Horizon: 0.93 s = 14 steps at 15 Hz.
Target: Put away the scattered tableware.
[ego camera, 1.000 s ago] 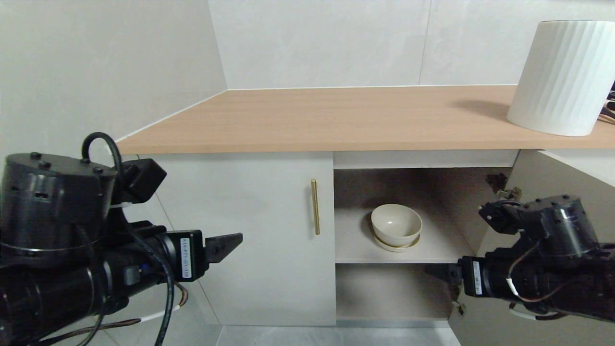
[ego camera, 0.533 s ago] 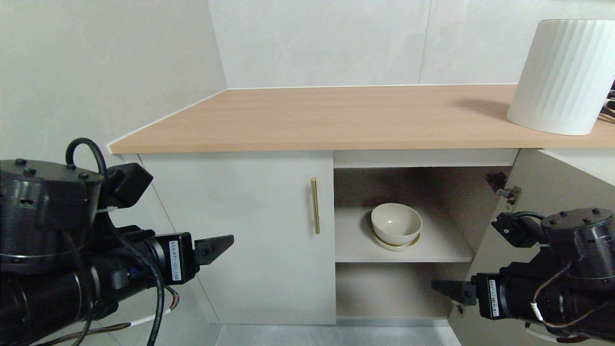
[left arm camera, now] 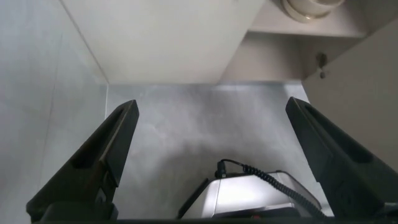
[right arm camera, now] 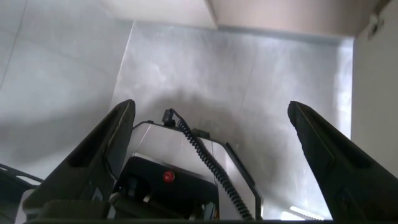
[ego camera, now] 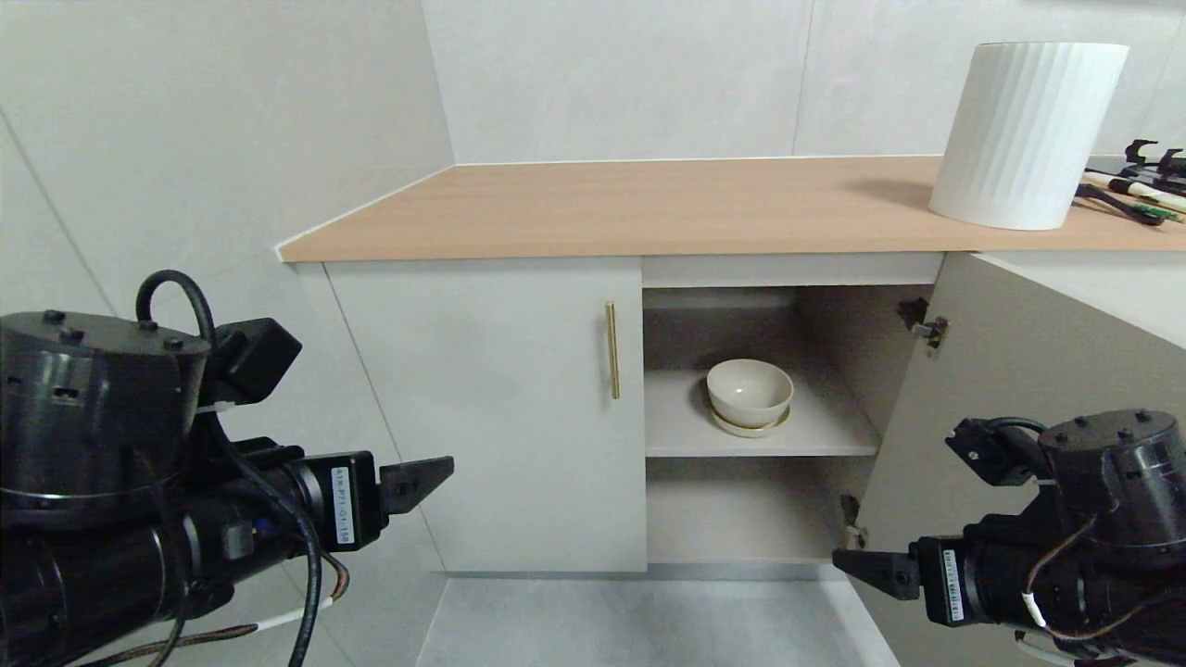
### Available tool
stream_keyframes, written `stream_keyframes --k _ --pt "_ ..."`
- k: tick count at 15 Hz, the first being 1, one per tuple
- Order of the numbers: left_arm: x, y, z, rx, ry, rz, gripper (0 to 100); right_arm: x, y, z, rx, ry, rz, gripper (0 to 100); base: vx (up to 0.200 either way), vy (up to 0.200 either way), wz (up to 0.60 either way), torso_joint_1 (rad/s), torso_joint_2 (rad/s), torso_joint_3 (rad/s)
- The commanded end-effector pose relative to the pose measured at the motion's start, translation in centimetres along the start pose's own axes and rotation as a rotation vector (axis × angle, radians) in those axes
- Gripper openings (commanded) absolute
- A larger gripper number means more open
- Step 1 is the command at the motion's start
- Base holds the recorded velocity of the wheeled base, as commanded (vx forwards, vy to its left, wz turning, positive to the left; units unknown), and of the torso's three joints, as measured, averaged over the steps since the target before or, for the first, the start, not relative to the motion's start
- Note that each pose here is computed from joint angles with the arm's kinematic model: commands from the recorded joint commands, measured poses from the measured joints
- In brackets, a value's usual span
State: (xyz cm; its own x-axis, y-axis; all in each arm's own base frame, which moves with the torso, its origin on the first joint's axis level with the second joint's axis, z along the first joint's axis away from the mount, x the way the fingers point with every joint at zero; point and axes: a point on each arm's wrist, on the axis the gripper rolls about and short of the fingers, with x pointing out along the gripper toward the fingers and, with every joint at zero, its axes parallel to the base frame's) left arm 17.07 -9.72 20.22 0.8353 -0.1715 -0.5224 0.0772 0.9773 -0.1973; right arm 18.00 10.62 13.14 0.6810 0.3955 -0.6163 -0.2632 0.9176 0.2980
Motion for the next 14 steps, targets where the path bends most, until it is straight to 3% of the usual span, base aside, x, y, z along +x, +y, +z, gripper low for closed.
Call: stream_keyframes --k 1,8,14 --pt "0.1 0.0 0.0 0.001 0.005 0.002 100 0.2 0.0 -0.1 0.000 0.007 -0.003 100 -0.200 0.000 0.00 -0.002 0.00 0.002" --pt "0.2 0.0 -0.2 0.004 0.011 0.005 100 0.3 0.0 -0.1 0.000 0.010 -0.009 100 -0.200 0.000 0.00 0.002 0.00 0.000" --pt "0.0 0.1 -0.1 0.002 0.002 0.007 100 -1.7 -0.3 -0.4 0.003 -0.053 -0.024 100 0.000 0.000 0.00 0.000 0.00 0.000"
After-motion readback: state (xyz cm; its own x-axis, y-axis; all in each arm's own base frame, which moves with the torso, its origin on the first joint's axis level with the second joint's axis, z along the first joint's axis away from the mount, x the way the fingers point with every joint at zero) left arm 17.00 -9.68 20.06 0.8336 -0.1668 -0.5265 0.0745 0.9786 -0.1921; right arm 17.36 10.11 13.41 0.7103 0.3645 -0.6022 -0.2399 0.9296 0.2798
